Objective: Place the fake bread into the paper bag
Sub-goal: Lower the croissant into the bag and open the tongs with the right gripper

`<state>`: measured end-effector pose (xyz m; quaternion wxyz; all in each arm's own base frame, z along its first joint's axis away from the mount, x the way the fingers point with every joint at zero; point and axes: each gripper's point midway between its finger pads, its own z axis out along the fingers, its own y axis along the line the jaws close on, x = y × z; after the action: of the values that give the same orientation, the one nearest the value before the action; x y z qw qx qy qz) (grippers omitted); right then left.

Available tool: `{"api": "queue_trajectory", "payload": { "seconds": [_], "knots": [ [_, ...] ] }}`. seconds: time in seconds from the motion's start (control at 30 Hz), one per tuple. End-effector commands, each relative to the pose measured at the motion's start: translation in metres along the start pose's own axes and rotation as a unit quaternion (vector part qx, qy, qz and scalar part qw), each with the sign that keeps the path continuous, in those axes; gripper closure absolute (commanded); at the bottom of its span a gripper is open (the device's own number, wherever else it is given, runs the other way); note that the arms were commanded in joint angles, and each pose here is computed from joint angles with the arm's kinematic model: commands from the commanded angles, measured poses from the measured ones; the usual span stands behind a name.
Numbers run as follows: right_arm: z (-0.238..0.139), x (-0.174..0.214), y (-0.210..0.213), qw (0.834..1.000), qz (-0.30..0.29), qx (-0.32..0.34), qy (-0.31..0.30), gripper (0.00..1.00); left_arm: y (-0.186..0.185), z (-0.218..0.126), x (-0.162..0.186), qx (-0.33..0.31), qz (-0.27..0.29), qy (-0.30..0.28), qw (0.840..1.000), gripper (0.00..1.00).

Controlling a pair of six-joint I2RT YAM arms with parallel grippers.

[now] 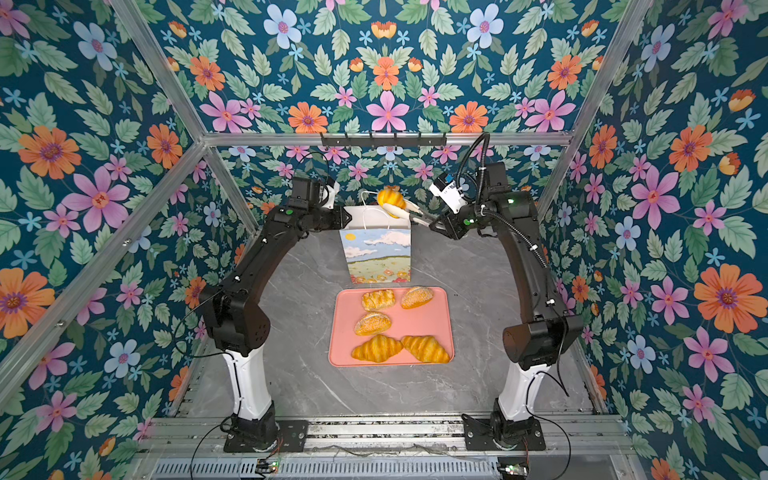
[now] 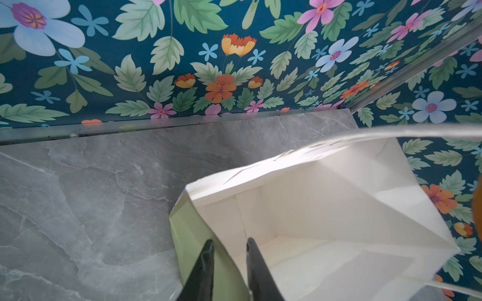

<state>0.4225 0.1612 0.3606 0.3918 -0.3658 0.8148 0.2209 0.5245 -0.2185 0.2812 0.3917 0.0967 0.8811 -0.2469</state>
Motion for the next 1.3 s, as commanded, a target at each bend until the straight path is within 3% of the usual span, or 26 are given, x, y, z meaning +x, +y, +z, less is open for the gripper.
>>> {"api": "queue_trajectory", "payload": {
  "seconds": [0.0,0.33,1.27],
  "knots": [
    [-0.007,-0.006,0.008,0.999,-0.028,-0.016,-0.019,0.64,-0.008,-0.003,-0.005,0.022,0.014,-0.006,1.000,0.80],
    [0.005,0.003,0.005,0.998,-0.041,-0.038,0.011,0.64,-0.016,-0.003,-0.007,0.043,0.016,-0.010,0.999,0.88],
    [0.026,0.013,-0.011,0.997,-0.057,-0.041,0.038,0.64,-0.027,-0.008,-0.008,0.071,0.025,-0.013,0.997,0.90]
  ]
}}
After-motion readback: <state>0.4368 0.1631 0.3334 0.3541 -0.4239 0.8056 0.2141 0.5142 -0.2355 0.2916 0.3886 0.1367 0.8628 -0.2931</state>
